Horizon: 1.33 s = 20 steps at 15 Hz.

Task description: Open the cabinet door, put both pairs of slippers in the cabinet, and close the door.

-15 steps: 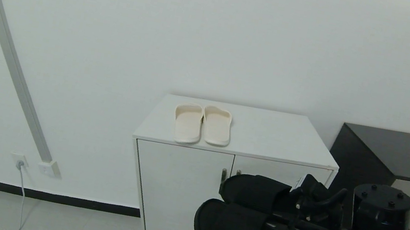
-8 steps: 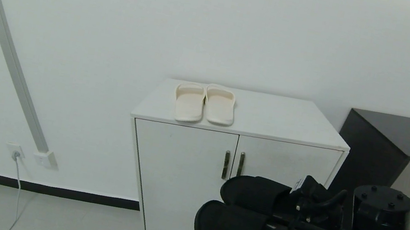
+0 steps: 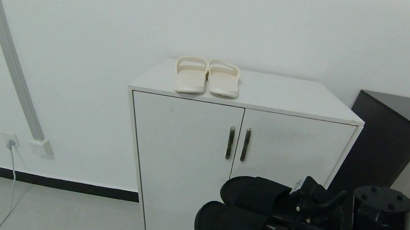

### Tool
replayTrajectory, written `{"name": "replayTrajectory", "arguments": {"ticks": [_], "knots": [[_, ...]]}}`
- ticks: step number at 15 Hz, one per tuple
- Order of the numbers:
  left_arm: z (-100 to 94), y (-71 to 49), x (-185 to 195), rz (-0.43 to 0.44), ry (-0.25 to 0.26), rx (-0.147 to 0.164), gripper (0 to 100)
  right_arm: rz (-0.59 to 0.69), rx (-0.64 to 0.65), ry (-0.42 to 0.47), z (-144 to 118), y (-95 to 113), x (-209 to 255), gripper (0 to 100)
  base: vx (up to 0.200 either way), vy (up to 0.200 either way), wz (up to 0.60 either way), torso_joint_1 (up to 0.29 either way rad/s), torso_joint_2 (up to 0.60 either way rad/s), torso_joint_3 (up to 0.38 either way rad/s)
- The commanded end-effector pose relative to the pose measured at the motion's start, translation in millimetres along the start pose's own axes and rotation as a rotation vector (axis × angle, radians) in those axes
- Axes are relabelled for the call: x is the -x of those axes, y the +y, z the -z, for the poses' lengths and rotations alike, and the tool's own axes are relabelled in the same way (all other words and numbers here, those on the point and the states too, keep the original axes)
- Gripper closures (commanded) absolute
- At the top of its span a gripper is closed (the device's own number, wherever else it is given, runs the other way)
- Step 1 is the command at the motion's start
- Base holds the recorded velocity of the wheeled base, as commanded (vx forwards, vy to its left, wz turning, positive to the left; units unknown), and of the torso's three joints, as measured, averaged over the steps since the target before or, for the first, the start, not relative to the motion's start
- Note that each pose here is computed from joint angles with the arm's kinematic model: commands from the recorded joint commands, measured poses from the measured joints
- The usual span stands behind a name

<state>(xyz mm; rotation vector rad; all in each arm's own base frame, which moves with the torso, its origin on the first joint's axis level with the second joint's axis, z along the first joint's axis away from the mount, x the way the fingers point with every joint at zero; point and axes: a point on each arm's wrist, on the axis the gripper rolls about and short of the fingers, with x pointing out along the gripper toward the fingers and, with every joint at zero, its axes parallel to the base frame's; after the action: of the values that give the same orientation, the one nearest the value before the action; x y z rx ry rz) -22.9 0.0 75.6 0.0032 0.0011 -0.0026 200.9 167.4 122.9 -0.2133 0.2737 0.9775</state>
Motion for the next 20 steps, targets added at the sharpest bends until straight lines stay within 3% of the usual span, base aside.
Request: {"name": "replayTrajectory", "arguments": {"ticks": [1,11,13,14,15,16,17,18,19,20], "knots": [[0.2,0.0,0,0.001,0.002,-0.001,0,-0.002,-0.001,0.002,0,0,0,100,0.0,0.0,0.0,-0.139,0.48,0.334],[0.0,0.0,0,-0.001,0.002,-0.001,0,-0.003,-0.004,0.007,2,0,0,100,0.0,0.0,0.0,-0.086,0.45,0.353],[-1.8,0.1,0,-0.003,0.002,-0.014,0,-0.007,-0.002,0.006,1,2,0,100,0.0,0.0,0.0,-0.001,0.04,0.031],[-2.0,0.2,-1,-0.007,0.013,-0.047,0,-0.007,-0.002,0.006,1,2,0,100,0.0,0.0,0.0,0.0,0.0,0.0],[-2.2,0.2,-2,-0.006,0.022,-0.055,0,-0.007,-0.001,0.006,1,2,0,100,0.0,0.0,0.0,0.0,0.0,0.0],[-5.0,0.2,-2,-0.007,0.021,-0.057,0,-0.007,0.0,0.007,2,2,0,100,0.0,0.0,0.0,0.0,0.0,0.0],[-22.7,0.3,1,-0.014,-0.021,-0.044,0,-0.009,0.001,0.011,3,2,0,100,0.0,0.0,0.0,-0.017,0.16,0.154],[-36.9,0.3,1,-0.008,-0.025,-0.03,0,-0.011,0.001,0.014,3,3,-1,100,0.0,0.0,0.0,-0.012,0.09,0.09],[-42.9,0.2,-3,-0.002,0.007,-0.029,0,-0.012,0.002,0.011,3,3,-1,100,0.0,0.0,0.0,-0.002,0.06,0.061],[-49.8,-0.6,-16,0.043,0.084,-0.023,0,-0.014,0.004,0.013,3,4,0,100,0.0,0.0,0.0,0.0,0.0,0.0]]}}
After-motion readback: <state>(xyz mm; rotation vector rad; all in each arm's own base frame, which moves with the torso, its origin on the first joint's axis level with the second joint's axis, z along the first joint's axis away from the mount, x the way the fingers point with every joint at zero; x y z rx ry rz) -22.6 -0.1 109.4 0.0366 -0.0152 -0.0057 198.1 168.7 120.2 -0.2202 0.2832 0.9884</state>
